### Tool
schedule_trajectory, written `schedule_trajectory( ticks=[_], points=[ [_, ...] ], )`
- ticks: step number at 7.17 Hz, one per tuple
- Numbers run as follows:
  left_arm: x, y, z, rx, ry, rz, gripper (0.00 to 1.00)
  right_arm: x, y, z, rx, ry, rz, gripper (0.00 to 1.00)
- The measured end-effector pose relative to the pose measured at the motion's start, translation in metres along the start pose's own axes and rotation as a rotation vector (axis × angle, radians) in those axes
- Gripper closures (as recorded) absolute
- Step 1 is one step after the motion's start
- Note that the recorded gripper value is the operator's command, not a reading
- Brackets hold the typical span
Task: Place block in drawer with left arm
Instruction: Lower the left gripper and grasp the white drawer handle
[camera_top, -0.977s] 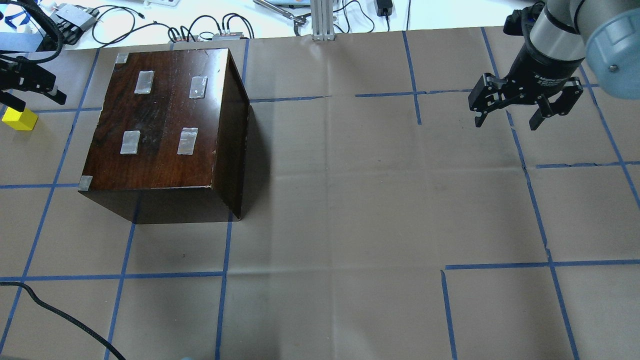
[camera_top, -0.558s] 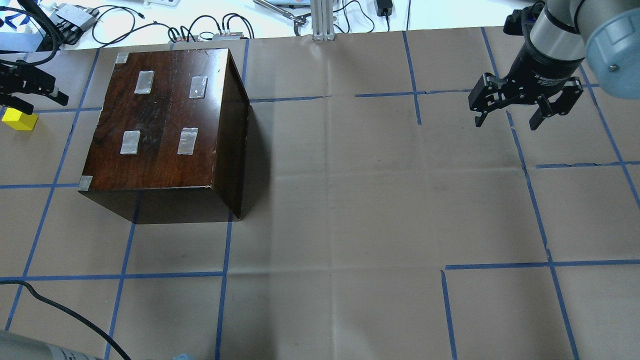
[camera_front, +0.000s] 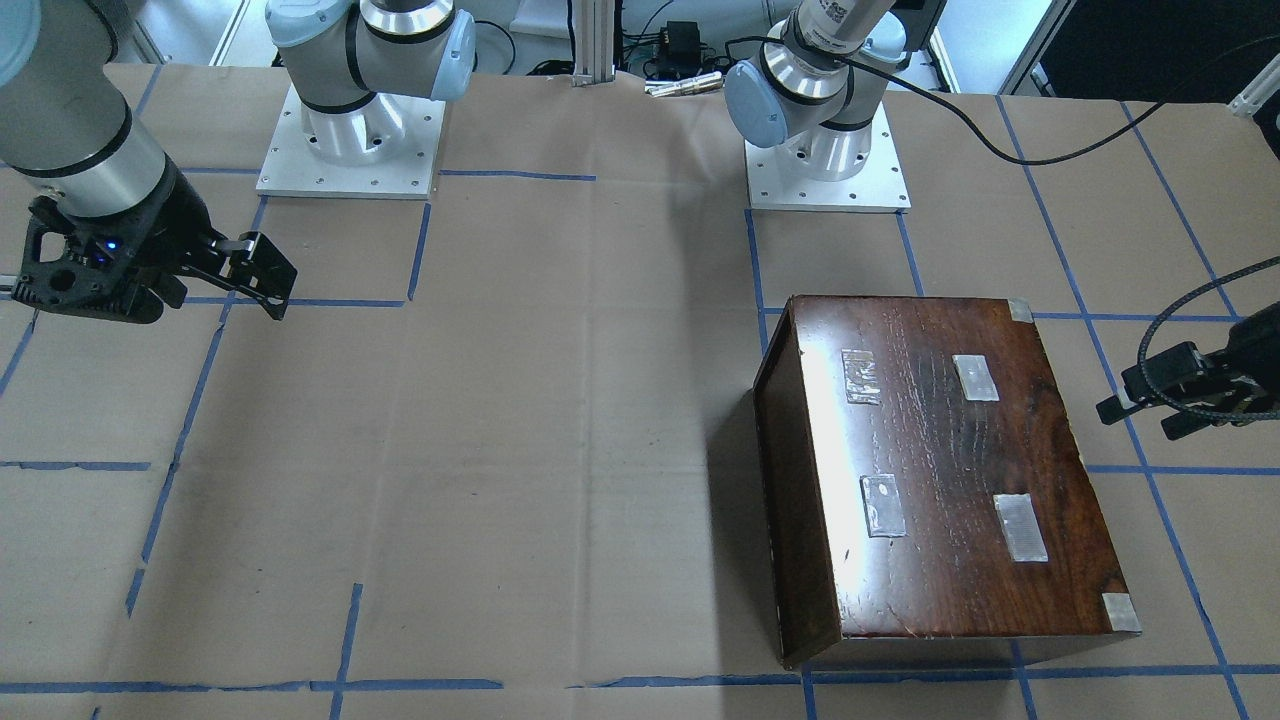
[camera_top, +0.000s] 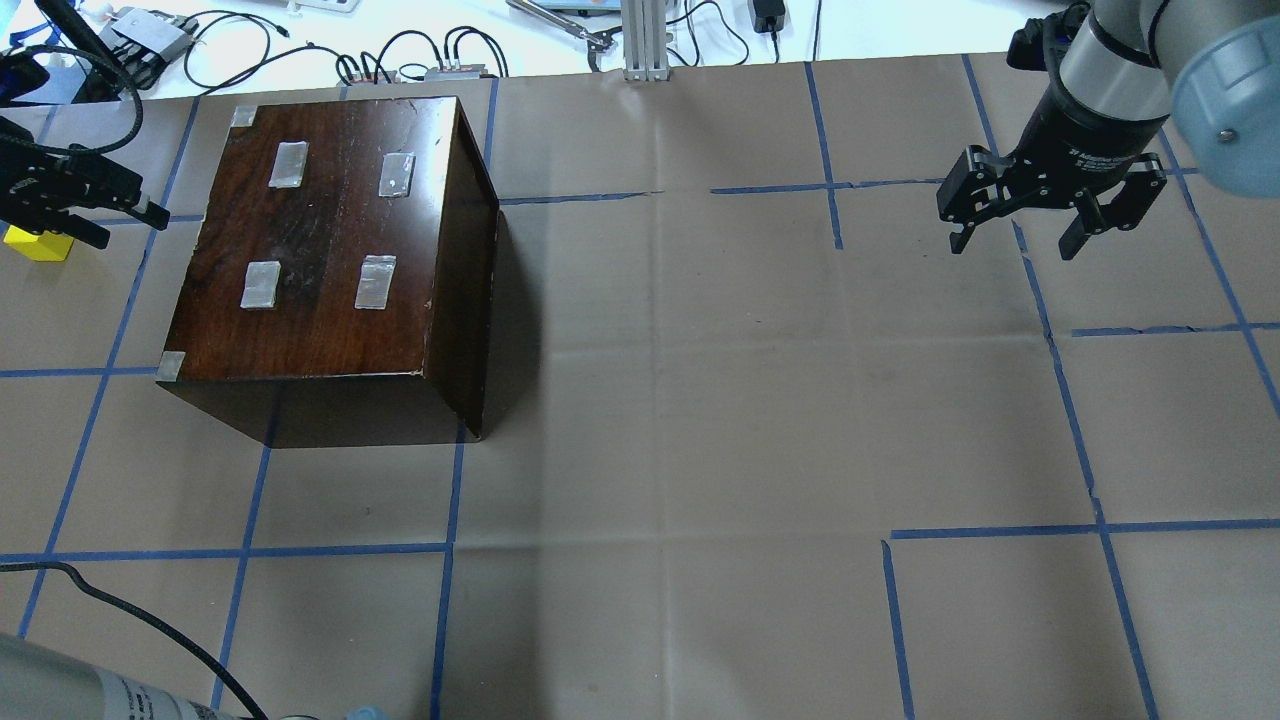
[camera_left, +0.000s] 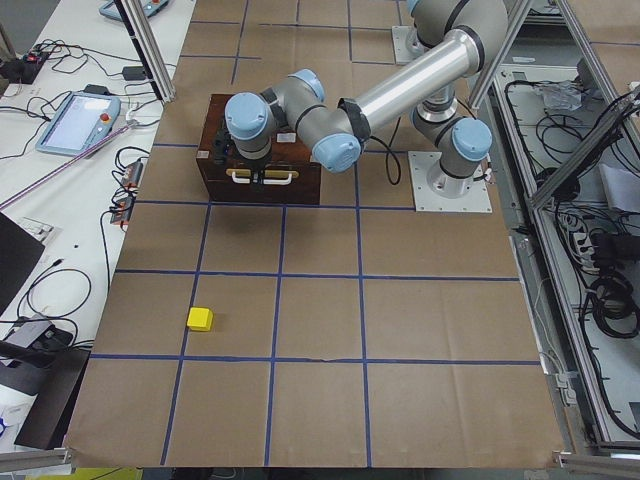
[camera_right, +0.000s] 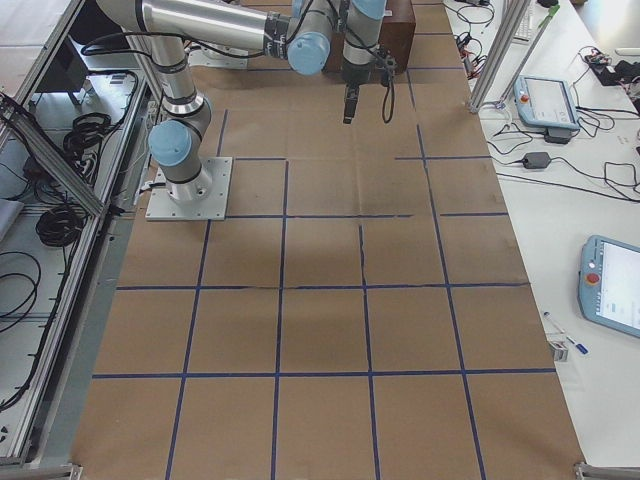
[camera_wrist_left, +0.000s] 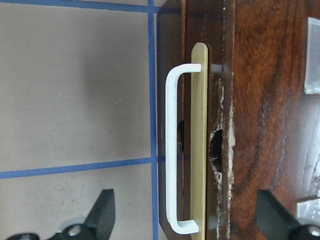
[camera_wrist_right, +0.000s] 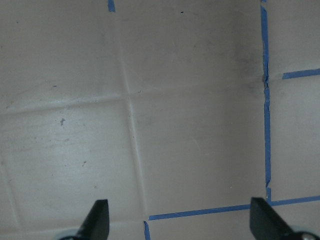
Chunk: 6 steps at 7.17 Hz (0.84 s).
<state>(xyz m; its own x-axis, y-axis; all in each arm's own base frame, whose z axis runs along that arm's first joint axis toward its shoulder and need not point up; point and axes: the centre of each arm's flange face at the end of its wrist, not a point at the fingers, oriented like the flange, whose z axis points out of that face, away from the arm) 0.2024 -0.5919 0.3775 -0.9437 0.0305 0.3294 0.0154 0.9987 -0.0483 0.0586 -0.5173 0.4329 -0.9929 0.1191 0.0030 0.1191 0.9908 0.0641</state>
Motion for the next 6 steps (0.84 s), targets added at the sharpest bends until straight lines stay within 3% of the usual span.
schedule_trajectory(
  ticks=[6],
  points=[
    [-0.023, -0.011, 0.039, -0.049, 0.042, 0.004, 0.02, 0.000, 0.000, 0.000, -0.001, 0.000, 0.000, 0.00]
  ],
)
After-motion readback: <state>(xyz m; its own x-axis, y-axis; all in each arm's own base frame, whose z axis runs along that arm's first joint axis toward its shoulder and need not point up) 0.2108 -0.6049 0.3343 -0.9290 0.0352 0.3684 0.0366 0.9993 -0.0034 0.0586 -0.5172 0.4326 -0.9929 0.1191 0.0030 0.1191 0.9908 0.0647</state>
